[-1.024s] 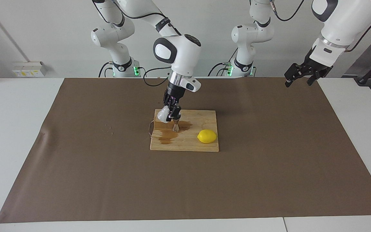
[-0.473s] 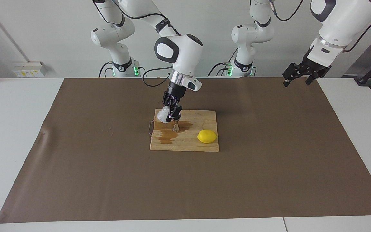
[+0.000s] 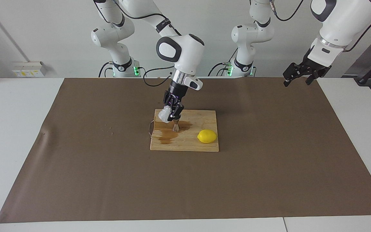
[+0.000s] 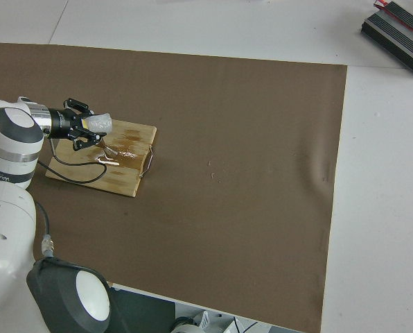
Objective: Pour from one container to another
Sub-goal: 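Tilt the white cup with the right gripper to pour into the metal cup, then carry the white cup with the right gripper back to its spot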
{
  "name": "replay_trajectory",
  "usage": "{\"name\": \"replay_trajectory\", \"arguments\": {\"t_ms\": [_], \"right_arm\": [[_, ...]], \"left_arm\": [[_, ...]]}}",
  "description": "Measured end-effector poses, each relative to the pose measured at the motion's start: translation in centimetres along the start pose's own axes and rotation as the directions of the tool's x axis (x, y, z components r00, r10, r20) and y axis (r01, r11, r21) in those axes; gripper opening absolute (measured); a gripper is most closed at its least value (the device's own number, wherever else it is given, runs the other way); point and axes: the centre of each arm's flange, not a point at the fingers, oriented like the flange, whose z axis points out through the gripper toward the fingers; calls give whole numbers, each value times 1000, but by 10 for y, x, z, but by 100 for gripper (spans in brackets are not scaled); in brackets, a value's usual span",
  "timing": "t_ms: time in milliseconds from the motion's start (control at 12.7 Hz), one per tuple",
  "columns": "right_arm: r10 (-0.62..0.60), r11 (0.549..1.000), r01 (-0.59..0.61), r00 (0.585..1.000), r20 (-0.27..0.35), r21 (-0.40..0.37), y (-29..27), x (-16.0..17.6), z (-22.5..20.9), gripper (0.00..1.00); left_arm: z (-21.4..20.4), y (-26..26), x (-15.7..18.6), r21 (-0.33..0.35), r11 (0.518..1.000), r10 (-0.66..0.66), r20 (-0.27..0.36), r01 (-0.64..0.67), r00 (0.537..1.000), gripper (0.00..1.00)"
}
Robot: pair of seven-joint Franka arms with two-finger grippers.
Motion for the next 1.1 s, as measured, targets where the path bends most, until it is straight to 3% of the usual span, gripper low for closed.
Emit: {"name": "replay_trajectory", "arguments": {"t_ms": [630,867,1103], "right_arm": [[136,990,-130,986,-98,61,12,-27,-10,50],[190,977,-174,972,-137,121,14,-43,1,50],[216,963,-170,952,-218,211,16,-73,23,50]], "left_arm": [[0,-1,0,0,1000,-1,1,1,1000,100],[0,-1,0,0,1000,-2,1,2,1000,100],[0,-1,0,0,1000,-2,1,2,1000,100]]}}
